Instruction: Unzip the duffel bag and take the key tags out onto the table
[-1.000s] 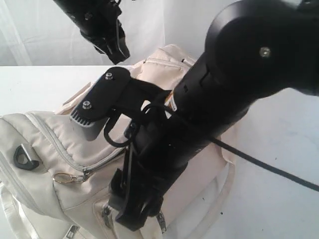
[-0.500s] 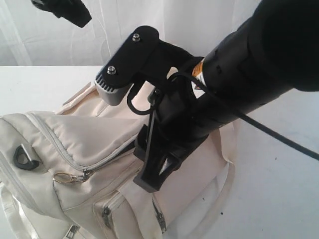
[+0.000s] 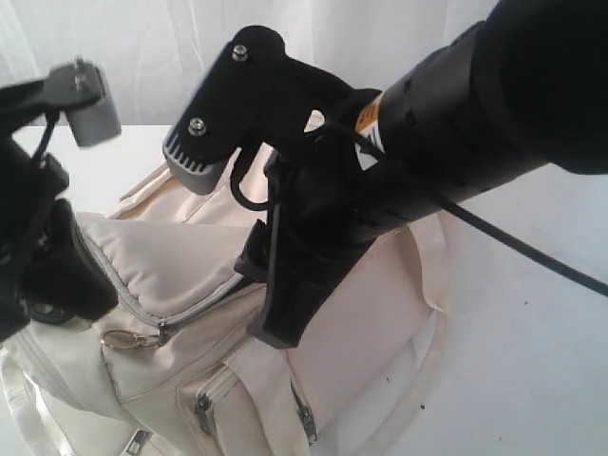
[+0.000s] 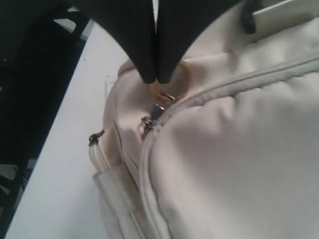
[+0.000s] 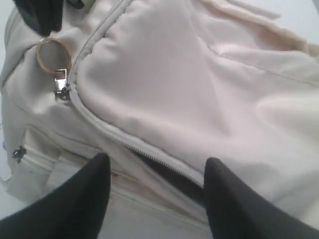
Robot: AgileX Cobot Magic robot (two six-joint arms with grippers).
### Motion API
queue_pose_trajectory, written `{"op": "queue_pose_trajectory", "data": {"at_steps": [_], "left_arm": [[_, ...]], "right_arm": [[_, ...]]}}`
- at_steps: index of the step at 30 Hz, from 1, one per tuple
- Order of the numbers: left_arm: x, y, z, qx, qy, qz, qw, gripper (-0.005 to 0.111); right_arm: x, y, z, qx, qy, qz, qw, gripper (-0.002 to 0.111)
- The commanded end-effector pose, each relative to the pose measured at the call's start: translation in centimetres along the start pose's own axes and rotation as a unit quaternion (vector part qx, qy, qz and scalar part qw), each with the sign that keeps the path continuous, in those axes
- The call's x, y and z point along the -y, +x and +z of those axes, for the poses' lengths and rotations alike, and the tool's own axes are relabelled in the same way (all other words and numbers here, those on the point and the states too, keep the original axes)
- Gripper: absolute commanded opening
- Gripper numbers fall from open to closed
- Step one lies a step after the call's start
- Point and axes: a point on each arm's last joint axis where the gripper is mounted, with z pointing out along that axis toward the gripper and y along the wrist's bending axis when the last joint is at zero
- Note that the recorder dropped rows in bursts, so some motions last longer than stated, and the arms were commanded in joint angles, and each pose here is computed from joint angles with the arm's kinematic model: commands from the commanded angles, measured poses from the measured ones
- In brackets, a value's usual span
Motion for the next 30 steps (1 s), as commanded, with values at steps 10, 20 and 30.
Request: {"op": "queue_pose_trajectory", "data": {"at_steps": [10, 20, 30], "left_arm": [[0.2, 1.4, 2.1, 0.001, 0.006, -0.003, 1.0, 0.0], [-0.1, 1.6, 2.1, -0.01, -0.01, 0.004, 1.0, 0.021], [-0.1, 2.3, 3.5, -0.003, -0.002, 0.066, 0.998, 0.056]], "right_arm": [[0.1, -0.2, 2.9, -0.002, 0.002, -0.154, 0.988, 0.053], [0.2, -0.5, 3.1, 0.009, 0.009, -0.211, 0.977, 0.062], [0.1, -0.1, 3.3, -0.009, 0.0, -0.237, 0.971, 0.062]]}}
